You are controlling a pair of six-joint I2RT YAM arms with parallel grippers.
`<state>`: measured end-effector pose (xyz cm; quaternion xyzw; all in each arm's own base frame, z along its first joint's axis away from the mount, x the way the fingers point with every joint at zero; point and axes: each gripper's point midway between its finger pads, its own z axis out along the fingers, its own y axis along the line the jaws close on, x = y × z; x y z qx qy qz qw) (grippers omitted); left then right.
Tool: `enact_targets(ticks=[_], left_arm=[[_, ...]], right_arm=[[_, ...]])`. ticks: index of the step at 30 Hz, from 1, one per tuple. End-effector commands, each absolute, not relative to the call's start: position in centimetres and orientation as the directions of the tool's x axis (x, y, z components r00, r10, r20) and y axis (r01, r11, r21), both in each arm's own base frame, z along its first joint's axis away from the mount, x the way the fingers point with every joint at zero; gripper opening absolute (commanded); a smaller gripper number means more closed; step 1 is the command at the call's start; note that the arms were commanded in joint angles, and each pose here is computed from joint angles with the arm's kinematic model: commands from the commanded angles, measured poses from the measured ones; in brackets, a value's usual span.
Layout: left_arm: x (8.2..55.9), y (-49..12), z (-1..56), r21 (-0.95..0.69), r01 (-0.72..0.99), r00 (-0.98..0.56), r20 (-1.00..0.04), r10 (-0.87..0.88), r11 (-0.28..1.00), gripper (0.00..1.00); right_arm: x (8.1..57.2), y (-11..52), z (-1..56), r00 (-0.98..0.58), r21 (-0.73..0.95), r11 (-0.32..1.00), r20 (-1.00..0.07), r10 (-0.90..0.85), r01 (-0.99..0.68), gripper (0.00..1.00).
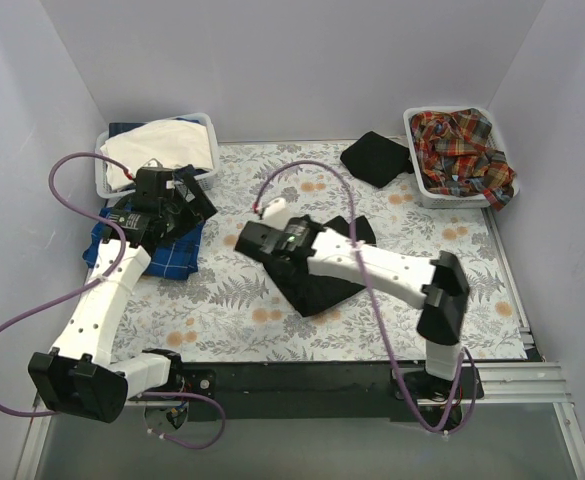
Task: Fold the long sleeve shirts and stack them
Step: Fold the shirt, then neatly place the folded shirt to the corner
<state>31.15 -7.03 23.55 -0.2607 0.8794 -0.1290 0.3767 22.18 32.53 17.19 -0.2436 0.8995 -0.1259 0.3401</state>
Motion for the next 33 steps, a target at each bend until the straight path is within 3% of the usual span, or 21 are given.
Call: enact_targets(ticks=[1, 2, 5, 13, 18, 26, 33], left_arm=[[30.7, -11.3, 22.0, -0.545, -0.179, -0.694, -0.52, -0.498, 0.819, 0.98], [29.8, -13.4, 21.8, -0.608, -0.105, -0.753, -0.468, -0.463, 0.787, 0.98], [28.8, -16.1, 20.9, -0.7, -0.046, -0.813, -0.388, -0.434, 0.712, 0.96], [27.4, -23.7, 19.7, -0.736, 0.088, -0.88, -0.373, -0.294, 0.671, 0.94], [26.7, -27.9, 15.1, -0.714, 0.055, -0.929, -0.294, -0.227, 0.698, 0.94], [27.3, -31.9, 11.7, -0.666, 0.11, -0.944, -0.301, -0.131, 0.738, 0.93], [26.1, -27.4, 9.5, -0.501, -0.06, -0.93, -0.287, -0.231, 0.863, 0.94]], right_arm=[[24.2, 24.9, 15.6, -0.803, -0.274, 0.945, -0.516, -0.299, -0.176, 0.83], [23.9, 23.8, 13.5, -0.836, -0.235, 0.956, -0.478, -0.27, -0.174, 0.83], [25.8, 20.6, 14.6, -0.848, -0.032, 0.995, -0.521, -0.101, -0.098, 0.83], [28.5, 12.8, 10.2, -0.893, 0.226, 0.971, -0.416, 0.171, 0.08, 0.79], [29.9, 12.9, 8.6, -0.905, 0.323, 0.94, -0.358, 0.229, 0.111, 0.77], [31.4, 13.7, 6.3, -0.919, 0.472, 0.872, -0.271, 0.285, 0.131, 0.74], [30.0, 15.6, 4.6, -0.94, 0.567, 0.812, -0.183, 0.288, 0.139, 0.71]])
